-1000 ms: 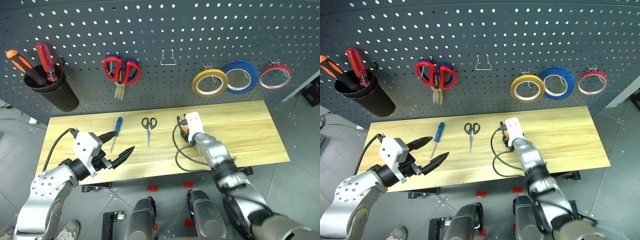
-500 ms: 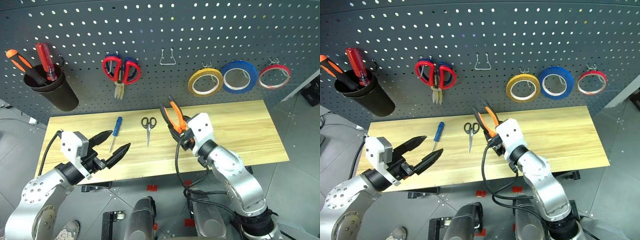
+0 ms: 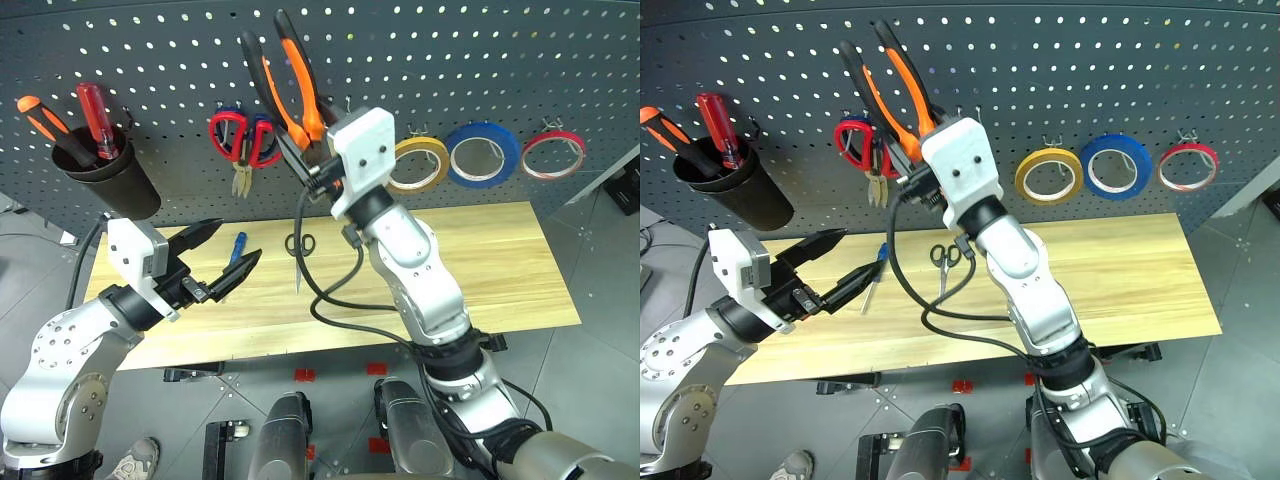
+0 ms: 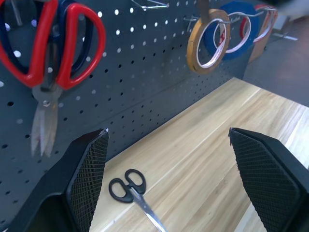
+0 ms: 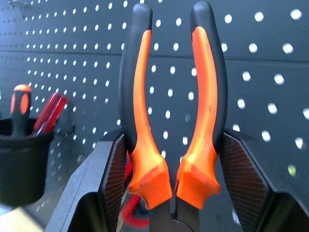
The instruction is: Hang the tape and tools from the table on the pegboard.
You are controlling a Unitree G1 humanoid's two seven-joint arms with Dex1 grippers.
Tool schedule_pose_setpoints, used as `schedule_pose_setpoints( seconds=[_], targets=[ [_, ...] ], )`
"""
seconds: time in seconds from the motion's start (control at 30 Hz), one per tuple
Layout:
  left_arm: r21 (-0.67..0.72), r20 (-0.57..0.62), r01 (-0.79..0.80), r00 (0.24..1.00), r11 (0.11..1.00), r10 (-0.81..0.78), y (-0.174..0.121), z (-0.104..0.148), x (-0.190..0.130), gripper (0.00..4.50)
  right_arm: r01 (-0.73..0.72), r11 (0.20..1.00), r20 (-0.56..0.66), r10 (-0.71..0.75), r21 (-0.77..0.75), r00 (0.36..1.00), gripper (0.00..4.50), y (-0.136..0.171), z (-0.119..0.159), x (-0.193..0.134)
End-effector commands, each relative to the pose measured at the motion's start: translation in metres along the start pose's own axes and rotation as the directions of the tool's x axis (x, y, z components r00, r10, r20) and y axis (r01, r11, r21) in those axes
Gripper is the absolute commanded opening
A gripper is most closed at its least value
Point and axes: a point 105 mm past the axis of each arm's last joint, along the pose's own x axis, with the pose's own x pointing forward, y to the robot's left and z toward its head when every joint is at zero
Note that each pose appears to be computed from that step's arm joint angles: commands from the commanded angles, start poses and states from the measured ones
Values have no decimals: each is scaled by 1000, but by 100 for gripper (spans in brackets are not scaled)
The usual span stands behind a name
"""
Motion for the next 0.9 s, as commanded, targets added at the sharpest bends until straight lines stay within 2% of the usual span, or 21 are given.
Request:
schedule_pose_setpoints(
  seconds=[0.03,0.23,0.5,0.77,0.9],
  targets=[
    [21,31,-17,999,1000,16,1,7,3,419,57,996,133,-48,-63,990,258,-15,24,22],
    [1,59,-33,998,999,33,3,10,8,419,116,980,179,-87,-162,980,258,-41,23,37],
    [-13,93,-41,995,999,42,5,15,19,419,169,962,131,-143,-213,981,258,-68,-6,42],
    [-8,95,-49,994,999,49,7,16,20,419,192,961,149,-165,-197,975,258,-69,-2,46],
    [-9,89,-51,995,999,52,6,13,21,419,182,959,90,-166,-217,982,258,-64,-24,35]
  ],
)
